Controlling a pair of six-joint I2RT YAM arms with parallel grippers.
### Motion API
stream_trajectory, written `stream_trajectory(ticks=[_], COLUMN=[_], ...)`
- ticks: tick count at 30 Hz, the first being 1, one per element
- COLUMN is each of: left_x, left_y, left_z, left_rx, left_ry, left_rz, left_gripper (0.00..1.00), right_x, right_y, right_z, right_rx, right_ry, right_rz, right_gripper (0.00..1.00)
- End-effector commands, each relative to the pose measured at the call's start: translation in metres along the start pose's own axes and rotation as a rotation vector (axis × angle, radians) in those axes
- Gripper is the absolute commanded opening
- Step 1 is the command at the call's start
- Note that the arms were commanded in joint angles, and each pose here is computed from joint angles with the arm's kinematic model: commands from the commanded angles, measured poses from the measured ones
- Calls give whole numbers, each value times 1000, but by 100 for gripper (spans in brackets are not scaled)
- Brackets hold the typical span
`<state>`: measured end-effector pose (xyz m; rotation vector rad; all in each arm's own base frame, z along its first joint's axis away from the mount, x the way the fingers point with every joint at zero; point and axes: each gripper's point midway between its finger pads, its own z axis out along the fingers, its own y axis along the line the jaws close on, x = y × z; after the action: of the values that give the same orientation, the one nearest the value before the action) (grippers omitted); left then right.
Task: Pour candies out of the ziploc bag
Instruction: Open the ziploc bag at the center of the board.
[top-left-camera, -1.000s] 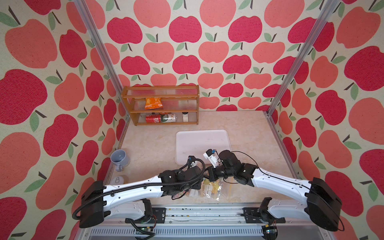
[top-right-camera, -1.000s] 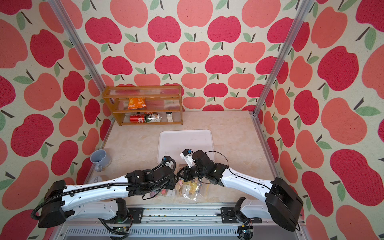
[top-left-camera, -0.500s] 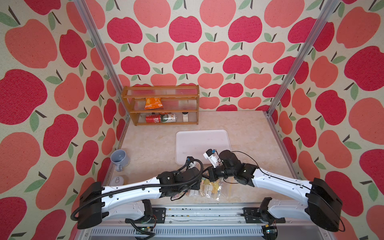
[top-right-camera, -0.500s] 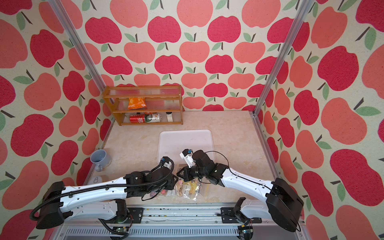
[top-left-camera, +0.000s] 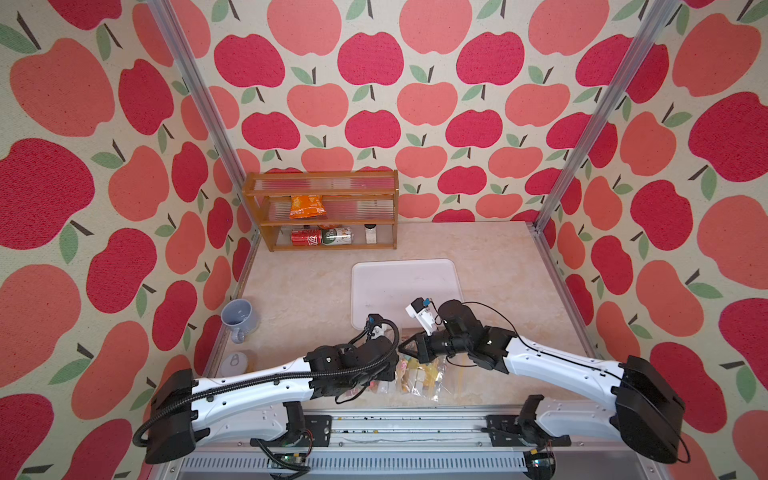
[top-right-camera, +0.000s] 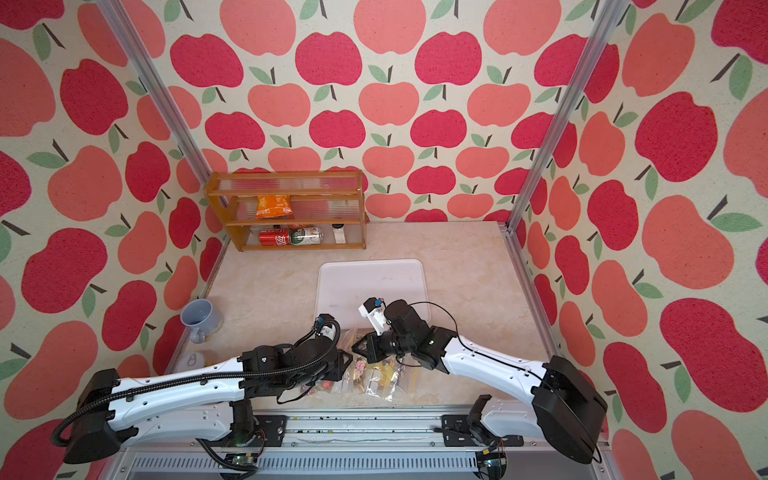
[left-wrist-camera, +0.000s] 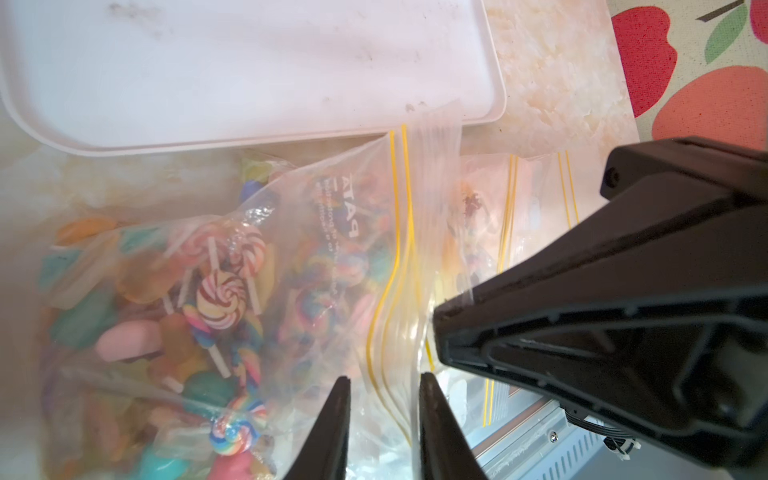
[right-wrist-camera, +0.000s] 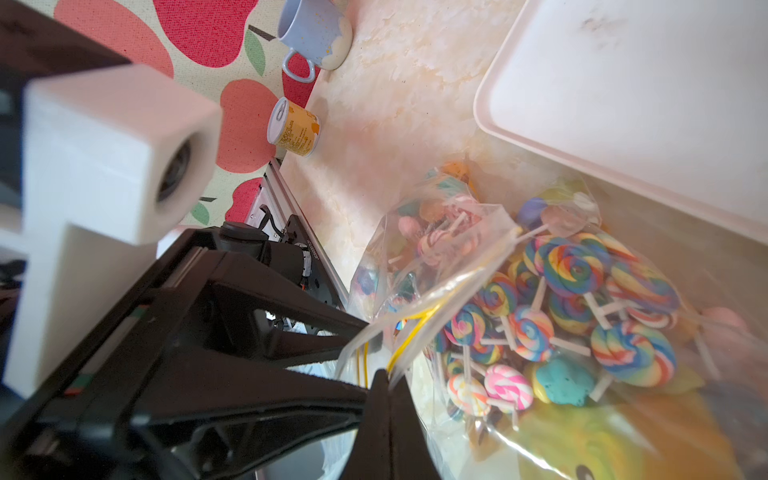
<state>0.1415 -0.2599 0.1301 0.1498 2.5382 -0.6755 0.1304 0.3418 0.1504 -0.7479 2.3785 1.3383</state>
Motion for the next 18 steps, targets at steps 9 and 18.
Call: stream_trajectory(ticks=[9, 18], left_x=[0, 8], left_y=[15, 35], left_z=[5, 11], left_rx=[-71, -284], left_ry=[-4, 75], left_rz=[-2, 31], left_gripper=[27, 0], right_x=[-12, -11], right_y=[27, 16], right_z=[-4, -7], right_rx=[-69, -5], right_ry=[-27, -37], right_rz=[-40, -43], right_gripper=[0, 0])
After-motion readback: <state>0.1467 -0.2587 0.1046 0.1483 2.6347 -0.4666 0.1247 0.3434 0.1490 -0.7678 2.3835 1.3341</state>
